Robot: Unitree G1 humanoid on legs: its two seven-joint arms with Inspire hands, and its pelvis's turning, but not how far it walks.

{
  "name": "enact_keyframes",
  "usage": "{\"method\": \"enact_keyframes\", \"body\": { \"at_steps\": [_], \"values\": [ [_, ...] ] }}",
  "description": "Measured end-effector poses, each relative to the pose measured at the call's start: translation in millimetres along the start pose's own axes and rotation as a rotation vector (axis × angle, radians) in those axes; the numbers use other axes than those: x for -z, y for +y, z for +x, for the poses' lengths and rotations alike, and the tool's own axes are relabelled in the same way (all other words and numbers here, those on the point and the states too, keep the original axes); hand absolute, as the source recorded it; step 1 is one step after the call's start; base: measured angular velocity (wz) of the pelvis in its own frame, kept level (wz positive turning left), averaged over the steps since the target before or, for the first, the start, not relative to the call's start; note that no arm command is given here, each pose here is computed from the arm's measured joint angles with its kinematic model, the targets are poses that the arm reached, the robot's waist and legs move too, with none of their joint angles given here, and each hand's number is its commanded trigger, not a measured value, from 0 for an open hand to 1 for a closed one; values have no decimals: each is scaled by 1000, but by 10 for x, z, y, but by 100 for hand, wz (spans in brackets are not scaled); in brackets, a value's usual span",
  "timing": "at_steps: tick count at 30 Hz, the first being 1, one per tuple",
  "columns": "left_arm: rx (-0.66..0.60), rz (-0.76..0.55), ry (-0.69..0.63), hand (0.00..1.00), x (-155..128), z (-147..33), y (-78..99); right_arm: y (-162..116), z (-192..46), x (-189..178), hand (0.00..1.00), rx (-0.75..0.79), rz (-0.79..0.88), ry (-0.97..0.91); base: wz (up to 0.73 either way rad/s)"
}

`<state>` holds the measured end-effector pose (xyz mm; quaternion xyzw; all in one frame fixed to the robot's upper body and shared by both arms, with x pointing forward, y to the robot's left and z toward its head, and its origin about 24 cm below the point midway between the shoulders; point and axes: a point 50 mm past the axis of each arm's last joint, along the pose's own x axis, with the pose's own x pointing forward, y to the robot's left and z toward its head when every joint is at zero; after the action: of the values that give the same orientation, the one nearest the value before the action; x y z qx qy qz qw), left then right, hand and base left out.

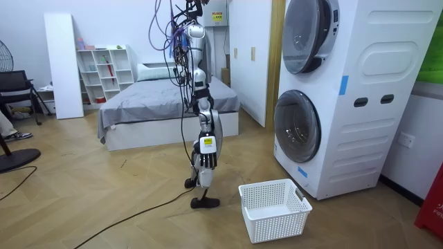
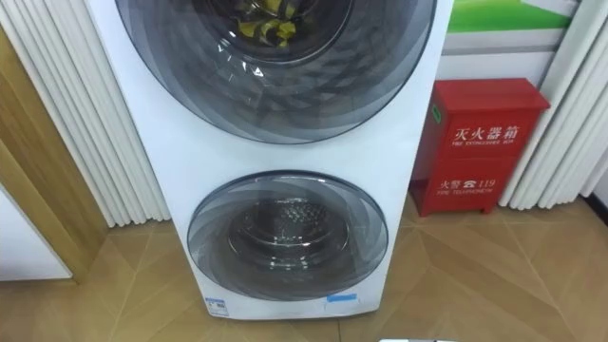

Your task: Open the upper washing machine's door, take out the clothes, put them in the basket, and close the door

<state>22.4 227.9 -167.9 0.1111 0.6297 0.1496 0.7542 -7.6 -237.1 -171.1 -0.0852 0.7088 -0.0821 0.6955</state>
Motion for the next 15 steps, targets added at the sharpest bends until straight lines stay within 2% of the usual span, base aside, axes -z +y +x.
{"method": "enact_keyframes", "body": {
  "at_steps": [15],
  "values": [
    [4,1,-6,0,-25,3,-3,-32,0,-18,0,7,7,-7,2]
  ]
}}
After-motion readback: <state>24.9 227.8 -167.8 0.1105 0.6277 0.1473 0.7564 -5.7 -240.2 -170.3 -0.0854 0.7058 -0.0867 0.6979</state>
